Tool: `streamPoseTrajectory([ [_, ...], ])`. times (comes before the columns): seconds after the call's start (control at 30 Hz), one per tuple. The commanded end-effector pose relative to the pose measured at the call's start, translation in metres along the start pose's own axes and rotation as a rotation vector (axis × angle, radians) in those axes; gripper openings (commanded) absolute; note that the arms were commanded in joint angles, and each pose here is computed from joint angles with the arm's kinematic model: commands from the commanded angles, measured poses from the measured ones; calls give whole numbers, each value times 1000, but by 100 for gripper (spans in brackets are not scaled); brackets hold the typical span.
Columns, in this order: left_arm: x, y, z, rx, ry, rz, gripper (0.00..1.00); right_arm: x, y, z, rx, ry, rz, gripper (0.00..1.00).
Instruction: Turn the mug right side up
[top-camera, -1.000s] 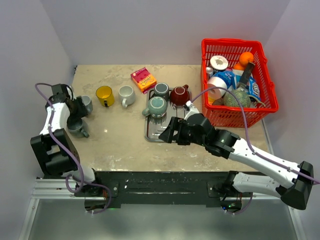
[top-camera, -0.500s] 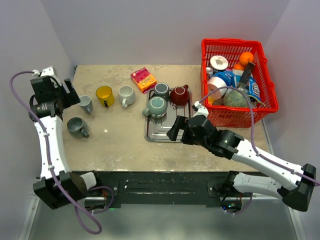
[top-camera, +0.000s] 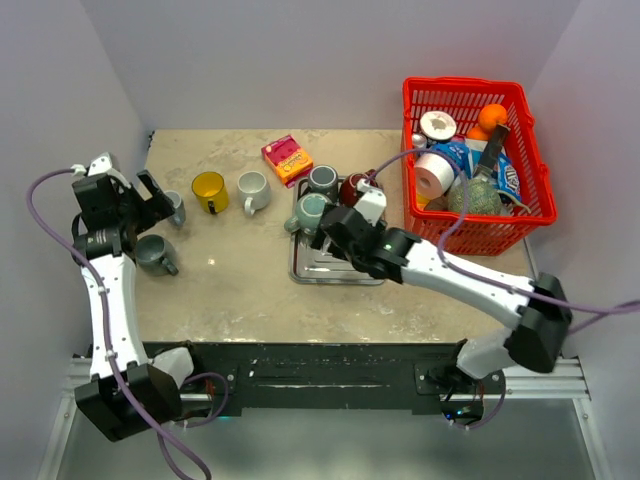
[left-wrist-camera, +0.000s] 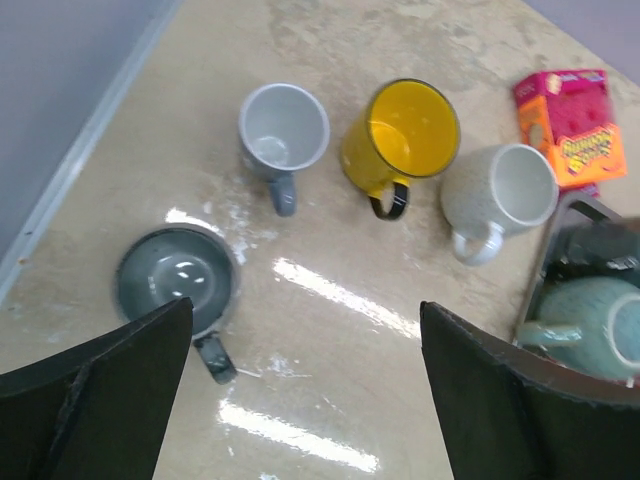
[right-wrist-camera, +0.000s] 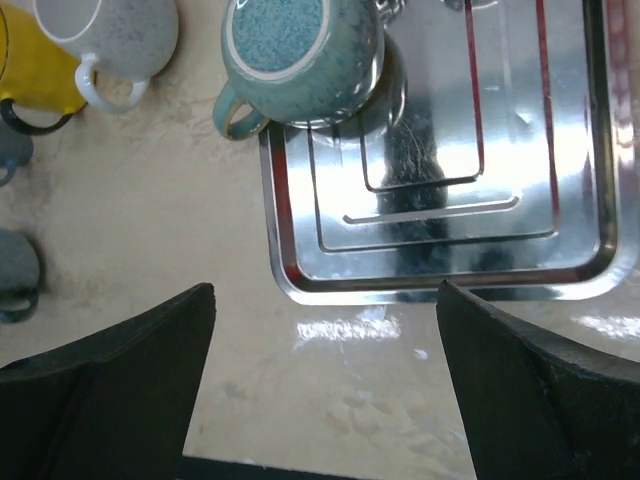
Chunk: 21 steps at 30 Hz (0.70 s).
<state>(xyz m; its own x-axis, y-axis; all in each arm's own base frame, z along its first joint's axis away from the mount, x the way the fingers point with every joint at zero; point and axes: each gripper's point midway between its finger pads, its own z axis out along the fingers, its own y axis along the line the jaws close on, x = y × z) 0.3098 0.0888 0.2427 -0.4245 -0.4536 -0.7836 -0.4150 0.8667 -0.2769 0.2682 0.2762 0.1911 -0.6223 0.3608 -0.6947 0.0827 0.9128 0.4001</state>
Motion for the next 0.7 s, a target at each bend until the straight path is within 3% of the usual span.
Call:
streamPoseTrajectory([
  [0.0, -9, -56, -27, 330, -102, 21, 99, -19, 39, 17, 72, -119, 183, 95],
  [0.17, 35, -98, -54, 634, -21, -17, 99, 15, 62, 61, 246, -65, 199, 95],
  [0.47, 79, -118, -60, 752, 27, 54, 99, 47, 76, 110, 312, -75, 323, 93],
  [0.67, 112, -121, -59, 865, -24, 79, 99, 45, 66, 133, 363, -134, 421, 92],
])
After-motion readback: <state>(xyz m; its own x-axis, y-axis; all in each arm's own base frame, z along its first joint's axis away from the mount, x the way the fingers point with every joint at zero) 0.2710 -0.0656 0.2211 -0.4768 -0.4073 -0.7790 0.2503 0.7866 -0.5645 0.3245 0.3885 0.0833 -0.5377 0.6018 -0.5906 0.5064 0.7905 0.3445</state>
